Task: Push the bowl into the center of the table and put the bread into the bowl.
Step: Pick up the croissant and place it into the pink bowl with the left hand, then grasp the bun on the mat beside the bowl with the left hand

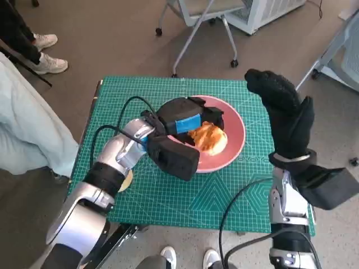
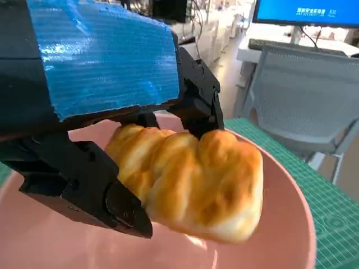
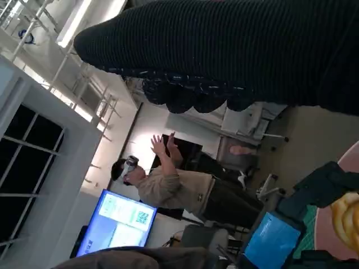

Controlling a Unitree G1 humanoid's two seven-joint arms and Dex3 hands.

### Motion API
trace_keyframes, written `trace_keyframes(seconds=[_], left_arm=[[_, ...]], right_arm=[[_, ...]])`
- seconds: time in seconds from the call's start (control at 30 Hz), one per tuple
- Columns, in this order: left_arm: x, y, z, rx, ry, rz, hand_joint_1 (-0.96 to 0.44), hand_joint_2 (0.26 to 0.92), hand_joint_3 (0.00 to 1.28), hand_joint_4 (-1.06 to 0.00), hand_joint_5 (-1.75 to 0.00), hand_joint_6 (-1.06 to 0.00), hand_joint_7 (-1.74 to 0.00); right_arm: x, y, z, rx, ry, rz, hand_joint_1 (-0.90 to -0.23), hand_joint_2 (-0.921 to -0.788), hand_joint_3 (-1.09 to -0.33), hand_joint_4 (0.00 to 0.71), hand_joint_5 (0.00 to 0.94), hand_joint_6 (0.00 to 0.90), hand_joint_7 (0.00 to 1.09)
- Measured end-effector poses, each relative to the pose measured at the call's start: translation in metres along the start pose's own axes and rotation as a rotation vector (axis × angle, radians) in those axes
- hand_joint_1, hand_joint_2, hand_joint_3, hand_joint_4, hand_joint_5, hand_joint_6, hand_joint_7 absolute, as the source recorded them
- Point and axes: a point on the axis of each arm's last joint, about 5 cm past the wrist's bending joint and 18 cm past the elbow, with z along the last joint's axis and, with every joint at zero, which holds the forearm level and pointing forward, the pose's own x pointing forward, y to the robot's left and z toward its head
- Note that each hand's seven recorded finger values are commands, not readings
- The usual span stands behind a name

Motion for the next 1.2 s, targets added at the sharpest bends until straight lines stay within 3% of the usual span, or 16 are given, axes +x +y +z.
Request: trace_keyframes(seconds=[0.1,0.17,0.37,0.9,1.03,1.2], left_arm=[[-0.003,0.005,0.001,0.016,-0.010,0.007,-0.42,0.846,0.01,-0.12,-0.01,-0.25,-0.01],[-0.006,0.007,0.001,0.021,-0.015,0.011,-0.47,0.858,0.01,-0.09,0.00,-0.22,-0.01],[-0.021,0.020,0.001,0.025,-0.035,0.033,-0.56,0.884,0.01,-0.06,0.00,-0.20,-0.01],[-0.100,0.069,0.005,-0.041,-0.033,0.208,-0.43,0.820,0.00,-0.16,-0.02,-0.28,-0.04],[-0.125,0.073,0.004,-0.039,-0.015,0.250,-0.41,0.786,0.00,-0.17,-0.02,-0.30,-0.05],[-0.153,0.075,0.000,-0.004,0.060,0.237,-0.30,0.699,0.00,-0.18,-0.02,-0.31,-0.06]], right_arm=[[-0.0001,0.000,0.000,0.001,0.000,0.000,-0.640,-0.921,-0.772,0.234,0.005,0.091,0.57],[-0.0002,0.000,0.000,0.002,0.000,-0.001,-0.642,-0.921,-0.772,0.234,0.005,0.091,0.57],[-0.0007,0.001,-0.001,0.006,0.001,-0.002,-0.647,-0.921,-0.773,0.233,0.004,0.091,0.57],[0.0001,0.004,0.000,0.018,-0.010,0.000,-0.663,-0.921,-0.769,0.229,0.001,0.091,0.57],[0.0000,0.005,0.001,0.021,-0.012,0.003,-0.663,-0.921,-0.769,0.229,0.001,0.091,0.57],[-0.0011,0.006,0.001,0.022,-0.012,0.004,-0.664,-0.921,-0.769,0.229,0.001,0.091,0.57]])
